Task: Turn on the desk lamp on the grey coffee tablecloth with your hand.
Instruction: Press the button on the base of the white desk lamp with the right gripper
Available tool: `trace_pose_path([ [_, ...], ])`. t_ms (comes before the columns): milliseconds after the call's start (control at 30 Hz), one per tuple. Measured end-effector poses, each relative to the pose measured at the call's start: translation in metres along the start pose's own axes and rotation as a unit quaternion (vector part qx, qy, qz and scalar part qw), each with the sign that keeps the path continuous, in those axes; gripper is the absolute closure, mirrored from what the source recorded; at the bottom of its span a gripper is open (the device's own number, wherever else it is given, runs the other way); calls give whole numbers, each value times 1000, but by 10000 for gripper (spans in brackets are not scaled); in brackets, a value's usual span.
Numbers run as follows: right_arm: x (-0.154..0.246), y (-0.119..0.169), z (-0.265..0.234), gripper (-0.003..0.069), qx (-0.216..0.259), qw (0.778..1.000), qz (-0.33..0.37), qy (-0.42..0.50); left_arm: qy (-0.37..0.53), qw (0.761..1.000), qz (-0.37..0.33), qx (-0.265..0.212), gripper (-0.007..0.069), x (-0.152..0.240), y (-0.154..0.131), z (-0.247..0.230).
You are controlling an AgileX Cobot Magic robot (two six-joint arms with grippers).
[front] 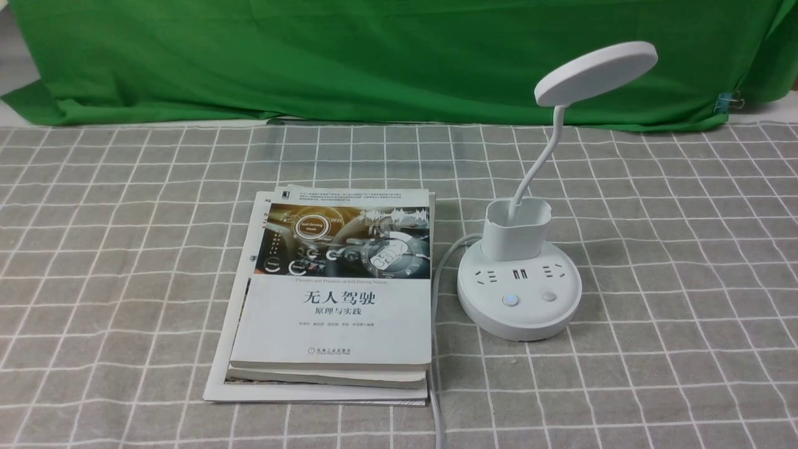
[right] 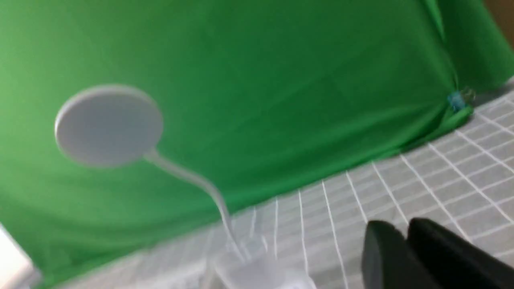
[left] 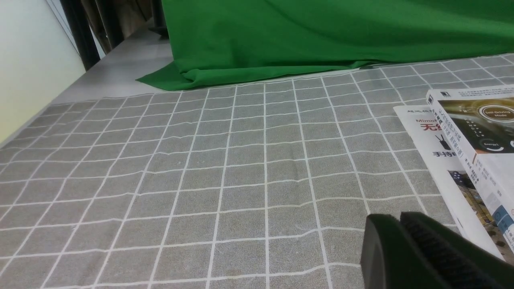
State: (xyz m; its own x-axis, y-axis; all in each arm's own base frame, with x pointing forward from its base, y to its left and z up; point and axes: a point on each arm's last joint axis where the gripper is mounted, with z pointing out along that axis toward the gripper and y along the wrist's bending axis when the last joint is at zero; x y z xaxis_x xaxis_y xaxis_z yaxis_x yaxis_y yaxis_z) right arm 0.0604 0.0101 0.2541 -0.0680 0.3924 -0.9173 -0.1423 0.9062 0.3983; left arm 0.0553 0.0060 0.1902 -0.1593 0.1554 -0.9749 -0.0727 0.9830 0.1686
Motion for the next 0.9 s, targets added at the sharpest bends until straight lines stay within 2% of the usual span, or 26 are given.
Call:
trace_pose_path([
  [33, -2, 1, 1, 578, 0, 1000, -5, 7, 0, 1000, 0, 0, 606, 0, 0, 0],
  [67, -22, 14, 9, 606, 1, 996, -51, 76, 0, 1000, 0, 0, 606, 0, 0, 0],
  [133, -37, 25, 26, 615, 4, 981, -96, 171, 0, 1000, 0, 0, 606, 0, 0, 0],
  [167, -41, 28, 27, 616, 3, 977, -105, 184, 0, 1000, 0, 0, 606, 0, 0, 0],
  [200, -49, 35, 43, 617, 7, 955, -137, 265, 0, 1000, 0, 0, 606, 0, 0, 0],
  [333, -50, 41, 90, 617, 19, 897, -175, 405, 0, 1000, 0, 0, 606, 0, 0, 0],
  [433, -46, 42, 116, 619, 20, 876, -182, 446, 0, 1000, 0, 0, 606, 0, 0, 0],
  [467, -36, 44, 140, 622, 15, 857, -184, 480, 0, 1000, 0, 0, 606, 0, 0, 0],
  [600, -8, 59, 185, 623, -11, 828, -200, 523, 0, 1000, 0, 0, 606, 0, 0, 0],
  [700, 16, 69, 213, 623, -32, 812, -215, 541, 0, 1000, 0, 0, 606, 0, 0, 0],
  [900, 55, 66, 262, 623, -29, 788, -222, 573, 0, 1000, 0, 0, 606, 0, 0, 0],
])
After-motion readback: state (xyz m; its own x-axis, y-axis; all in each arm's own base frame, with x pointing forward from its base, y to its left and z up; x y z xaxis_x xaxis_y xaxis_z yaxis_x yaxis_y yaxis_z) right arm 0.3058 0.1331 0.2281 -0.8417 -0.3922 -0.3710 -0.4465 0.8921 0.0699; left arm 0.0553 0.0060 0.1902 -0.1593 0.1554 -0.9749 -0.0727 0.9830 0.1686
